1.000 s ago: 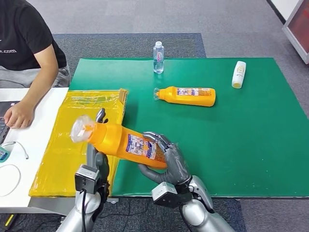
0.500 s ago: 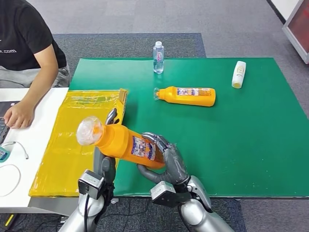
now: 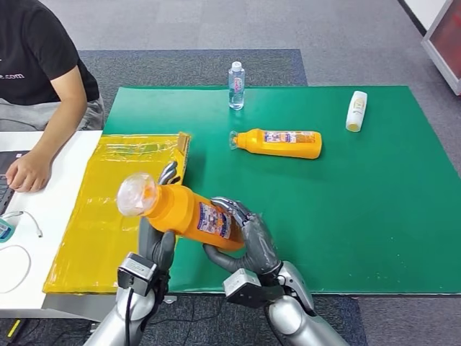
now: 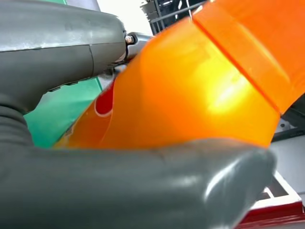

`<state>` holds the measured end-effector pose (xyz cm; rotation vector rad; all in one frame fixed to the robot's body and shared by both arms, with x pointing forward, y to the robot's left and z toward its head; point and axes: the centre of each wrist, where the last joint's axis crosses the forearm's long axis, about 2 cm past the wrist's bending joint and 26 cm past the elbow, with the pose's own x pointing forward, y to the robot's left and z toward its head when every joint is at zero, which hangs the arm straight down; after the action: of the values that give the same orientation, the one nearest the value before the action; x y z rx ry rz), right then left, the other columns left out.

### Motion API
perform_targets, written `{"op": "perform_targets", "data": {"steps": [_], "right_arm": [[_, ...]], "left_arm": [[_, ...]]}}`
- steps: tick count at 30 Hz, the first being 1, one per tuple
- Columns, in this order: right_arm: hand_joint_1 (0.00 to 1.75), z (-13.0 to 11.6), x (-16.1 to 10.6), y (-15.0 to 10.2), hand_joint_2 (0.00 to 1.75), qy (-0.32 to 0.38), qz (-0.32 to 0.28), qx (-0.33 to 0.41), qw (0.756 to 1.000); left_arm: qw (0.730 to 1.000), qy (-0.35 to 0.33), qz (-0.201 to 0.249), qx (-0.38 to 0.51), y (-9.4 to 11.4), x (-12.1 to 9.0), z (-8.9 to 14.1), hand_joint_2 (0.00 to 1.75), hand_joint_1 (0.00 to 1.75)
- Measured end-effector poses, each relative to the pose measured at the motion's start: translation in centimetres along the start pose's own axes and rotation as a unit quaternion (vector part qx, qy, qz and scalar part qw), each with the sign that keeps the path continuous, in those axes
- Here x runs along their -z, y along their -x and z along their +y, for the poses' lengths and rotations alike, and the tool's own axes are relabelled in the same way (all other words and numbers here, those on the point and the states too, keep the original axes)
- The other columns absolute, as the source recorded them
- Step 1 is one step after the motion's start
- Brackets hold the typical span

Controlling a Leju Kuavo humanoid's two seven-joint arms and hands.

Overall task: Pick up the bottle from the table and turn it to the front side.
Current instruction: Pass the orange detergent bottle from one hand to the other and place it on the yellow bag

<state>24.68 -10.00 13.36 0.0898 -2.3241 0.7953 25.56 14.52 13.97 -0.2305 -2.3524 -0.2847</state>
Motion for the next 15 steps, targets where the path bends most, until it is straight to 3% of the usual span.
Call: {"op": "perform_targets", "data": {"steps": [15], "right_arm": [[1.75, 0.17, 0.05, -0.07, 1.75, 0.006, -0.009, -0.015, 1.000]], "left_arm": [[0.997, -0.017, -0.005, 0.079, 0.03, 0.59, 0.70, 1.75, 1.75]]}}
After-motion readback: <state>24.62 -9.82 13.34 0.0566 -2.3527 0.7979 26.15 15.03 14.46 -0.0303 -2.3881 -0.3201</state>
